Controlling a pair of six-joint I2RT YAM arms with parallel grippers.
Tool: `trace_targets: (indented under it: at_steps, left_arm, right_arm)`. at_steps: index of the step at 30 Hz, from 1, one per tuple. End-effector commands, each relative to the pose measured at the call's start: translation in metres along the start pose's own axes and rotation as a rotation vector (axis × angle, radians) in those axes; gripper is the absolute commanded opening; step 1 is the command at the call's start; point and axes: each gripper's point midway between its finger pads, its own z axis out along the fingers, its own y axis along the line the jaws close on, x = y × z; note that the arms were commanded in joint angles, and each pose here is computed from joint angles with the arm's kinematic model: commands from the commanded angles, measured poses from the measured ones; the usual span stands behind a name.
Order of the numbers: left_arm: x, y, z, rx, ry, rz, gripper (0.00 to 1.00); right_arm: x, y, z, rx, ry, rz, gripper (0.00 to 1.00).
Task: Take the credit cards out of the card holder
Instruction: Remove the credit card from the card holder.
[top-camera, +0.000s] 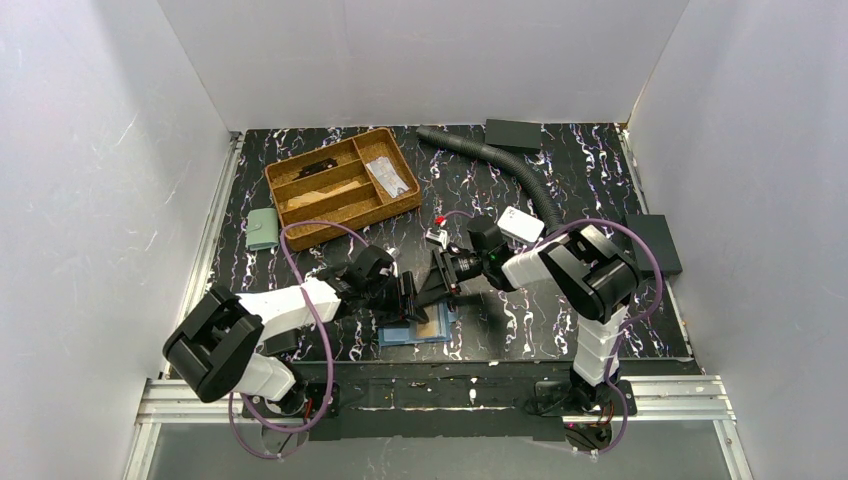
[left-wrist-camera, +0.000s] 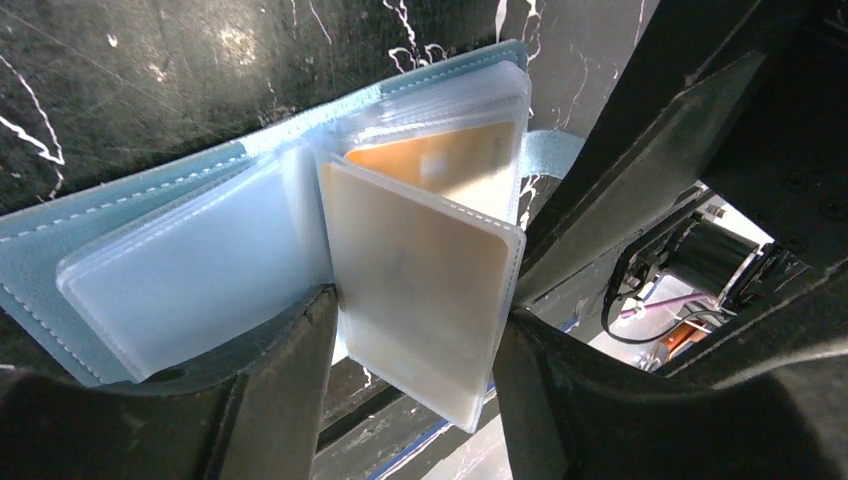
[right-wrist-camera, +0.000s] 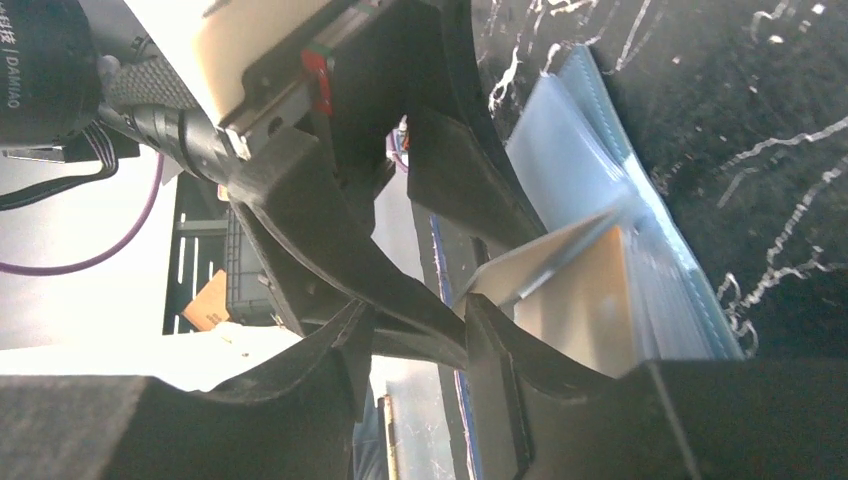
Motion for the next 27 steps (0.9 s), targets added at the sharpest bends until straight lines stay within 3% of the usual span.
trace_targets:
  at_steps: [1, 8, 27]
  left_arm:
    - [-0.002, -0.014, -0.009, 0.029, -0.028, 0.044, 0.52]
    - [0.002, -0.007, -0.01, 0.036, -0.038, 0.039, 0.4]
    - [0.004, 0.023, -0.025, -0.084, -0.082, -0.001, 0.34]
  right_arm:
    - [-0.018, 0.022, 0.007, -0.048, -0.022, -0.119, 0.48]
    - [-0.022, 0.01, 0.002, -0.017, -0.037, -0.096, 0.52]
    - [-0.022, -0.013, -0.004, 0.062, -0.007, -0.134, 0.52]
